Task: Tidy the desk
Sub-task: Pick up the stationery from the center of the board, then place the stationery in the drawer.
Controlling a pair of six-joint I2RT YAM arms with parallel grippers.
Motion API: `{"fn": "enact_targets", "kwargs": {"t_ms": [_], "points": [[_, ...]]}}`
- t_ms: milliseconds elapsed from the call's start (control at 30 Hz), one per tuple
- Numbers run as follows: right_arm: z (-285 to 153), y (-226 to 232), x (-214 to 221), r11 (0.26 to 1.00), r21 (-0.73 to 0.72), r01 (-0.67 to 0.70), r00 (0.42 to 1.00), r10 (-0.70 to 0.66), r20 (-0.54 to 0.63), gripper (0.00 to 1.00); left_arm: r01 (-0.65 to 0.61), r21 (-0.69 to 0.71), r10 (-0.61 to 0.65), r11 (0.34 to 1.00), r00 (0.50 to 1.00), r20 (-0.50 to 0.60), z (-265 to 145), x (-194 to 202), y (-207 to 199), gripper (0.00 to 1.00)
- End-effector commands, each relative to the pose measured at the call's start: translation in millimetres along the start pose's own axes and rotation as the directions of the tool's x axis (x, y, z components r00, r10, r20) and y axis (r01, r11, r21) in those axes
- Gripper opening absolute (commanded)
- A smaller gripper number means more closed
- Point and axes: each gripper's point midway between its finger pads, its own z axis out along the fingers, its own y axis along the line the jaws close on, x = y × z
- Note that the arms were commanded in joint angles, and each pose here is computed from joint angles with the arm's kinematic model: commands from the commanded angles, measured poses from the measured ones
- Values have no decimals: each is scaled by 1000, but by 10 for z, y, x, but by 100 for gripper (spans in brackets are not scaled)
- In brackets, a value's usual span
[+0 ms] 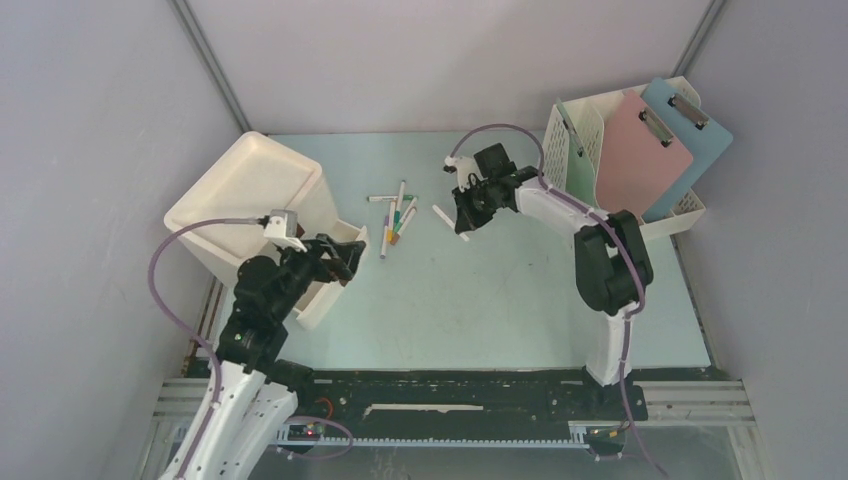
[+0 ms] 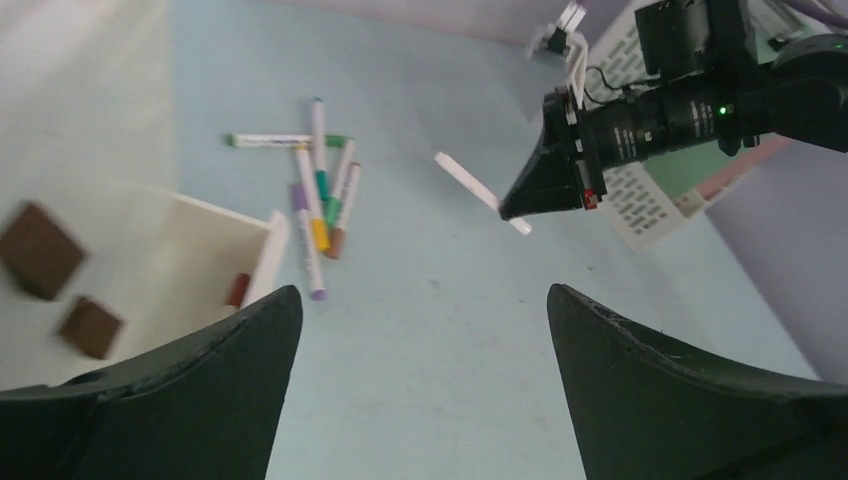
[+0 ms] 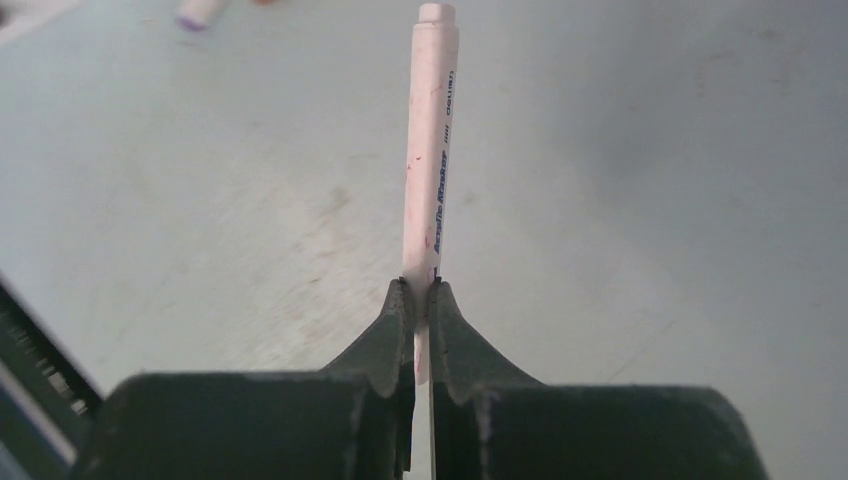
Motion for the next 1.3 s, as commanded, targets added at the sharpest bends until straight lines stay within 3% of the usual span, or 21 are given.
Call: {"fn": "enact_targets", "kwargs": {"t_ms": [0,200,400,567,733,1267], "points": [[-445,418,-261,986,-168,12,990,12,137,0,190,250,-198,949,980,9,176,-39,-456,100],[-847,826,-100,928,-373,6,988,52,148,0,343,402,-390,849,920,39,320,-87,-747,100],[-1173,1110,-93,855,-518,33,982,70,178,0,415,443,-474,795,880,28,430,-68,-951,100],[-1315,1280,-152,817,-569,92,974,44,221,0,465,444,-533,766,846,34,557,-82,-1036,100],[-1422,1423,-161,786,-605,130,970,24,240,0,551,417,-623,723,781,48,684,-92,-986,100],[-1628,1672,-152,716,-671,193,963,-6,271,0,605,424,-664,675,748,-10,927,-40,-1169,92]]}}
